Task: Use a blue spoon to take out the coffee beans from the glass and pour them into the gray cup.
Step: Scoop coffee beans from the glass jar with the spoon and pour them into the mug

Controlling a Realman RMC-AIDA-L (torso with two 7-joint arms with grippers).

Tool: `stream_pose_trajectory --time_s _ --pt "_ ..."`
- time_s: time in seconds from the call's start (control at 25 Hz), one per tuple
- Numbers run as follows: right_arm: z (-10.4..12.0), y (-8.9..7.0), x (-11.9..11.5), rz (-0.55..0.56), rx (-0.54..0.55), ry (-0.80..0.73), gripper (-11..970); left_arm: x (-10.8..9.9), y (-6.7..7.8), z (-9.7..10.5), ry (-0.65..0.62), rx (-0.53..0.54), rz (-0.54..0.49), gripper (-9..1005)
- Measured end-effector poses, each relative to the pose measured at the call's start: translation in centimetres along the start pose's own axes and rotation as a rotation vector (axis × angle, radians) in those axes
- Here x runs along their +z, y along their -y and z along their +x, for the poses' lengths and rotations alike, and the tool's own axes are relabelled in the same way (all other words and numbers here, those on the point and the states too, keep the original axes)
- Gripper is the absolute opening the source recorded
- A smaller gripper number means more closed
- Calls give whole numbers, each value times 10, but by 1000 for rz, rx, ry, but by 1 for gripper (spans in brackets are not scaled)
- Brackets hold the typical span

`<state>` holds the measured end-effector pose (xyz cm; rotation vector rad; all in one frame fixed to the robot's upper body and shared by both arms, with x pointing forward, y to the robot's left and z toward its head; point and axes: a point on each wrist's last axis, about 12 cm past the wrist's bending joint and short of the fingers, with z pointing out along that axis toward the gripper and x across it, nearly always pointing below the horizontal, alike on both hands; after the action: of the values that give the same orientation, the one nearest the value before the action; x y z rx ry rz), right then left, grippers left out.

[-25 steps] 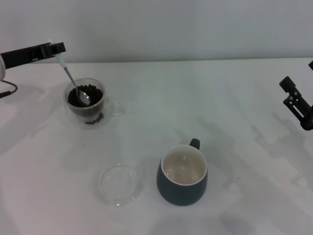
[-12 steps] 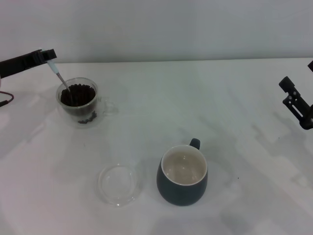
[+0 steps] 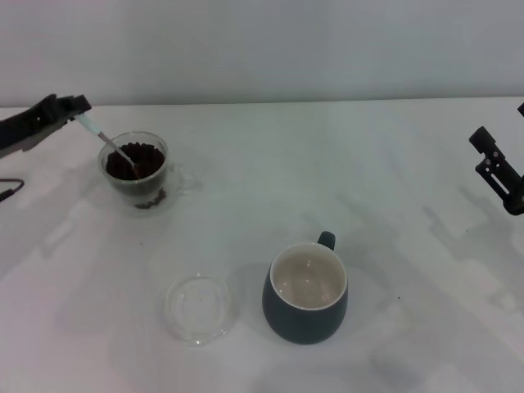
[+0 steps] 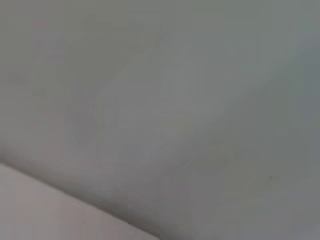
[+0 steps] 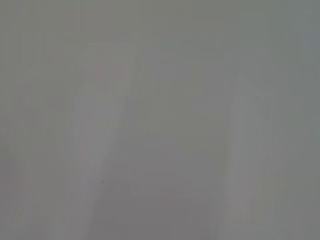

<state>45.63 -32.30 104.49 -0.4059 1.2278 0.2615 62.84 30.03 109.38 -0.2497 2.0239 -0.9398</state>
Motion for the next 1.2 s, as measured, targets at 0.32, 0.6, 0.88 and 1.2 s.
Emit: stream_pose_trajectory --time_s 0.32,0.6,0.88,1.2 --pt "0 0 0 0 -6 -1 727 -23 -25 17 53 -160 -17 137" --pt "0 1 0 1 -9 -1 727 -36 -36 27 91 -242 -11 137" --pt "0 3 0 1 -13 -2 726 -43 -38 32 117 -300 24 137" --pt "0 3 0 2 -14 -2 726 -51 -44 36 147 -355 32 137"
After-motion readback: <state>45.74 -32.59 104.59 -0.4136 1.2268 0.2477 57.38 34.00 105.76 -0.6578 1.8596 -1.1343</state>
